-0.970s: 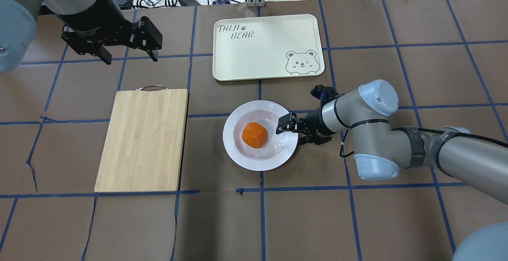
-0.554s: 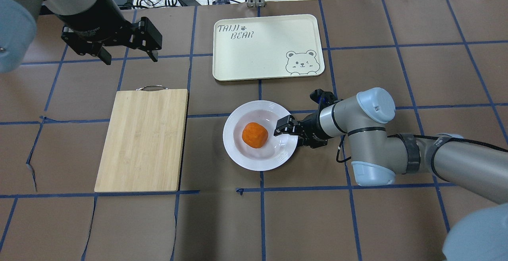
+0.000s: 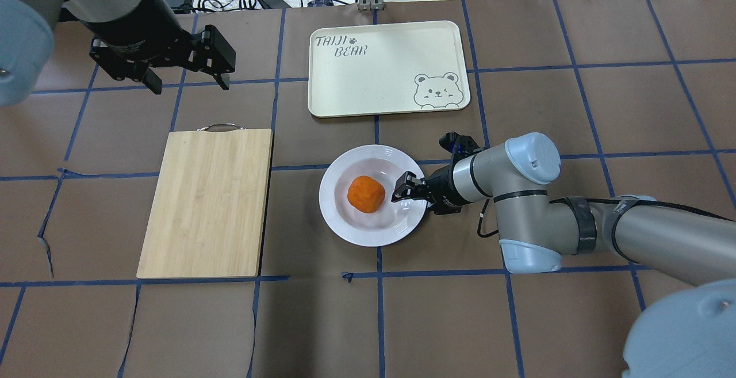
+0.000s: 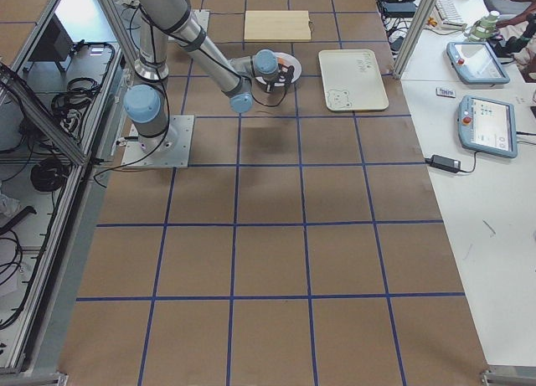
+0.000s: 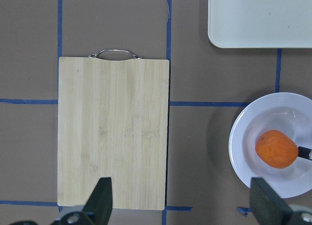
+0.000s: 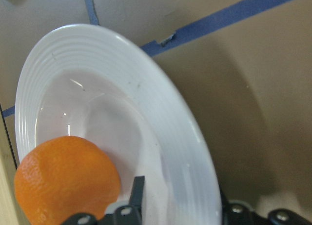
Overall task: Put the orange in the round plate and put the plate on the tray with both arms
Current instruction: 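Grip the white plate rim with the right gripper, then slide the plate with the right gripper onto the bear tray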
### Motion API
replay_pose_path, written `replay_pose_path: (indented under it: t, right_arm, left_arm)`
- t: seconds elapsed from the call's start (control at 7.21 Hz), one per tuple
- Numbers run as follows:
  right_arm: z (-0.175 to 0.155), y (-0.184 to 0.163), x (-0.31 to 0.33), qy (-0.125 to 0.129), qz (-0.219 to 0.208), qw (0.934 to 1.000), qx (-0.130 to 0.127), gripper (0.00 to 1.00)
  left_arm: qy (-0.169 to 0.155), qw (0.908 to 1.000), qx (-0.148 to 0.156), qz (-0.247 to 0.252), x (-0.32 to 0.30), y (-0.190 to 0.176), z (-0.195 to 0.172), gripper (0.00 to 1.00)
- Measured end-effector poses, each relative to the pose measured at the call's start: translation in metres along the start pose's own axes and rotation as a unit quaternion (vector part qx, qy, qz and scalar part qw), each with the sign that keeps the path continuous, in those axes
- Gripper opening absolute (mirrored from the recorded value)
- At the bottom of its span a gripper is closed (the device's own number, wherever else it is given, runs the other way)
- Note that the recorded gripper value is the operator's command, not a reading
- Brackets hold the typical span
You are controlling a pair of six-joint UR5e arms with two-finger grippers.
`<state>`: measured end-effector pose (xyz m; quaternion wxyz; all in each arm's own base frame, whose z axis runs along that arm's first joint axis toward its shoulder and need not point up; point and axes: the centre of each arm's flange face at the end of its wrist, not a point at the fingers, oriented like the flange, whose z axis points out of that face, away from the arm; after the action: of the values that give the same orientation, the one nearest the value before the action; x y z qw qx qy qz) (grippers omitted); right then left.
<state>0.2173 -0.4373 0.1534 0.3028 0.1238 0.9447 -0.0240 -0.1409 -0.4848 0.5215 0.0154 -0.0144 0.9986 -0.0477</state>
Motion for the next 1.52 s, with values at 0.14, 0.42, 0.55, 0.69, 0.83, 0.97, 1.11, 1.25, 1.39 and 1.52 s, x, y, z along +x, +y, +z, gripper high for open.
replay_pose_path:
  t: [0.14,0.42,0.55,0.69,0.83,0.97,1.11,1.25,1.39,1.52]
  right_arm:
    - [-0.001,-0.001,-0.001,0.002,-0.003,1.0000,0.005,0.00]
    - [-0.010,-0.017,-0.012,-0.004,-0.014,0.9996,0.024,0.00]
    - [-0.019,-0.034,-0.023,-0.009,-0.019,0.9992,0.035,0.00]
    - [-0.032,-0.058,-0.036,-0.014,-0.017,0.9988,0.043,0.00]
    - [-0.046,-0.089,-0.048,-0.015,-0.007,0.9985,0.051,0.00]
    - [-0.059,-0.130,-0.055,-0.011,0.009,0.9983,0.056,0.00]
    - [-0.064,-0.176,-0.057,-0.005,0.023,0.9979,0.060,0.00]
    - [-0.055,-0.223,-0.057,0.004,0.030,0.9973,0.067,0.00]
    - [-0.041,-0.260,-0.055,0.010,0.040,0.9967,0.070,0.00]
    - [-0.029,-0.283,-0.053,0.013,0.056,0.9960,0.069,0.00]
  left_arm:
    - [0.000,1.0000,0.000,0.000,0.000,0.000,0.000,1.00]
    - [-0.001,1.0000,0.000,-0.002,-0.002,0.000,0.000,1.00]
    - [-0.001,1.0000,0.000,-0.002,-0.002,0.000,0.000,1.00]
    - [-0.001,1.0000,0.000,-0.002,-0.002,0.000,0.000,1.00]
    - [-0.001,1.0000,0.000,-0.002,-0.002,0.000,0.000,1.00]
    - [-0.001,1.0000,0.001,-0.001,-0.001,0.000,-0.001,1.00]
    - [-0.001,1.0000,0.001,-0.001,-0.001,0.000,-0.001,1.00]
    - [0.000,1.0000,0.001,-0.001,-0.001,0.000,-0.002,1.00]
    - [0.000,1.0000,0.001,0.000,0.000,0.000,-0.002,1.00]
    - [0.000,1.0000,0.001,-0.001,-0.001,0.001,-0.002,1.00]
